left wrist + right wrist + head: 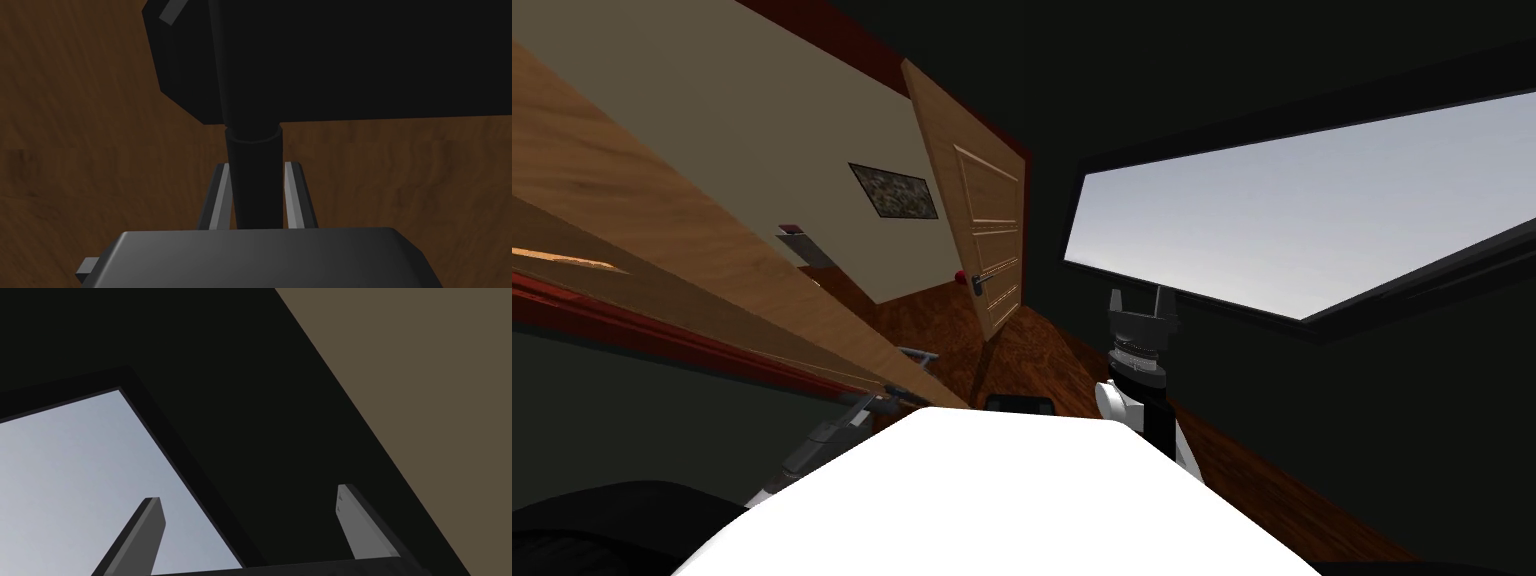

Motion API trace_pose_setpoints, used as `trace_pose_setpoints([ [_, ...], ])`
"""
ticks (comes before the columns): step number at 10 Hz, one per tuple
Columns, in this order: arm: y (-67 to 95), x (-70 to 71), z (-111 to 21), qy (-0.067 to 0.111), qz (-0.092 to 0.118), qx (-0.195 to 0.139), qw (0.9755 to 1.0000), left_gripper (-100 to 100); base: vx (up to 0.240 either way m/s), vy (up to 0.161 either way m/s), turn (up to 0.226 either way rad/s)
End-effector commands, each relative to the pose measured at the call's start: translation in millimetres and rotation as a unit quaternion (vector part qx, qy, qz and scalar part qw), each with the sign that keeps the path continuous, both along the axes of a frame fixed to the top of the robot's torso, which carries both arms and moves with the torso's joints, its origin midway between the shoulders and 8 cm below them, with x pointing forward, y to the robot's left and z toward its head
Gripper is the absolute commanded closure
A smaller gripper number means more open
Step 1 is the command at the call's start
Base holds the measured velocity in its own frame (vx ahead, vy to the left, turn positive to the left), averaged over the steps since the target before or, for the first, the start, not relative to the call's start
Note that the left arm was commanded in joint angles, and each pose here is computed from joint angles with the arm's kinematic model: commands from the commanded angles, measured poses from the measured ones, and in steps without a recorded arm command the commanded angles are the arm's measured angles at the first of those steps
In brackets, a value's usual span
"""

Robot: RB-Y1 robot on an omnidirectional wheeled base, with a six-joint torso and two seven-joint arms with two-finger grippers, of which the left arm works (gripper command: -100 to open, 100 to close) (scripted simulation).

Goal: Pull the door open

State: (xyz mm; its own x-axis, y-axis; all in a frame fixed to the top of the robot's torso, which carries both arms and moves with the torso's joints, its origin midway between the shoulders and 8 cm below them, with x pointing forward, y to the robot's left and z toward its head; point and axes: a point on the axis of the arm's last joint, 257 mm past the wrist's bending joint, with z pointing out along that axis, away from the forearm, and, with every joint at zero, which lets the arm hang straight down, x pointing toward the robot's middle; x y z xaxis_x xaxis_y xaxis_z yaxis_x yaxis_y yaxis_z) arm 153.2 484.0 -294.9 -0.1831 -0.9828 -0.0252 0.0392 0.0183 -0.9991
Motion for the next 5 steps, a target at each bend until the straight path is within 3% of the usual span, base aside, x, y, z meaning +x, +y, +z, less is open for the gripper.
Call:
trace_pose_setpoints([
  [1, -7.2, -11.2, -2.4, 0.004, -0.008, -0.006, 0.9999, 100, 0.009, 0.011, 0.002],
  [5, -7.1, -47.5, 1.7, 0.015, -0.022, -0.009, 0.9996, 100, 0.001, 0.023, 0.009],
])
